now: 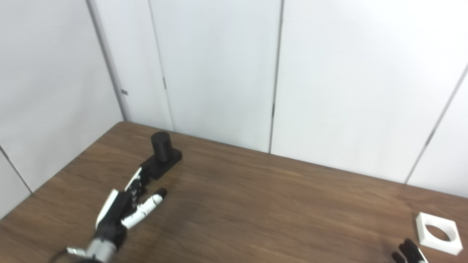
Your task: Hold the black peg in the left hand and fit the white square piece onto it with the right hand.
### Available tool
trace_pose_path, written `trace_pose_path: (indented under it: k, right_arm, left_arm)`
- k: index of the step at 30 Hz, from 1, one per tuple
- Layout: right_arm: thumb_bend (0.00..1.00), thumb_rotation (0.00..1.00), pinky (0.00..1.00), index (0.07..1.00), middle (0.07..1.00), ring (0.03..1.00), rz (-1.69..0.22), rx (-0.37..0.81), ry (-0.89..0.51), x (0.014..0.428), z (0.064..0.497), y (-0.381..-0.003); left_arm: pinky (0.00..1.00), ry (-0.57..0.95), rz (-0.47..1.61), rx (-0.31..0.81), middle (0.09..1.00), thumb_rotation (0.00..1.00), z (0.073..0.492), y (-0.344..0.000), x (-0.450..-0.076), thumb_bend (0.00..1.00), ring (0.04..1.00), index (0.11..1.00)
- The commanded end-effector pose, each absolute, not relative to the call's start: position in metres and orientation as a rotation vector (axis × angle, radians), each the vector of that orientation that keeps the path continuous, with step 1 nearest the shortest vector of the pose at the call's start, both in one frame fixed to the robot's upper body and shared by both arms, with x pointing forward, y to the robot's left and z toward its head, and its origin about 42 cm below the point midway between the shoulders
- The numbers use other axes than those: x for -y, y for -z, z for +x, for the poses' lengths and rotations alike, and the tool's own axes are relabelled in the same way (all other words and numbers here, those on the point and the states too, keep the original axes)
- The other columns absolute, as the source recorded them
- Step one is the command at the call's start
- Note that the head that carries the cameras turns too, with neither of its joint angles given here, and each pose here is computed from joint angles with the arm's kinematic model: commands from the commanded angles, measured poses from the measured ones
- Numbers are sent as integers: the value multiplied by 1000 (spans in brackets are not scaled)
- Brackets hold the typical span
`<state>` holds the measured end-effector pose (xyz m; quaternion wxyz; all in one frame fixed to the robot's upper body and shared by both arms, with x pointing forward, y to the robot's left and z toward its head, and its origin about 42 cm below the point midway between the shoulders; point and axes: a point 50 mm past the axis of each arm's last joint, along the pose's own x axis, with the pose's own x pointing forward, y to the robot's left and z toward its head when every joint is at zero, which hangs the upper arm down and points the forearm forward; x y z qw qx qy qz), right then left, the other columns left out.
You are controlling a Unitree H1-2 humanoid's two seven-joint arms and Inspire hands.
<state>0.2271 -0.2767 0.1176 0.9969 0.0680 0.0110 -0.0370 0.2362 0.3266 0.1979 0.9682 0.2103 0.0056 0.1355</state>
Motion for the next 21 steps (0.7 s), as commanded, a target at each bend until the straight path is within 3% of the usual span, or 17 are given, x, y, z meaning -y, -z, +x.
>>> trace_pose_path:
  k: [1, 5, 9, 14, 21]
  right_arm:
    - [908, 946, 896, 889, 913, 898, 97, -73, 76, 278, 209, -111]
    - [937, 908, 940, 887, 902, 898, 92, -87, 72, 277, 209, -111]
    - [886, 923, 977, 898, 915, 926, 67, -86, 67, 276, 208, -113]
    - [896, 919, 1000, 908, 916, 946, -7, -88, 76, 275, 207, -113]
    - [818, 922, 1000, 930, 919, 951, -31, -84, 62, 274, 206, -111]
  left_arm:
    - [992, -312, 517, 46, 996, 563, 243, -215, -326, 708, 999, 1000]
    - [969, -365, 593, 35, 1000, 553, 253, -213, -328, 693, 994, 1000]
    - [917, -448, 766, -2, 992, 615, 264, -209, -332, 769, 977, 987]
    - [994, -541, 983, -26, 962, 668, 279, -205, -342, 864, 979, 957]
    - [993, -568, 1197, -98, 965, 699, 303, -197, -359, 916, 980, 941]
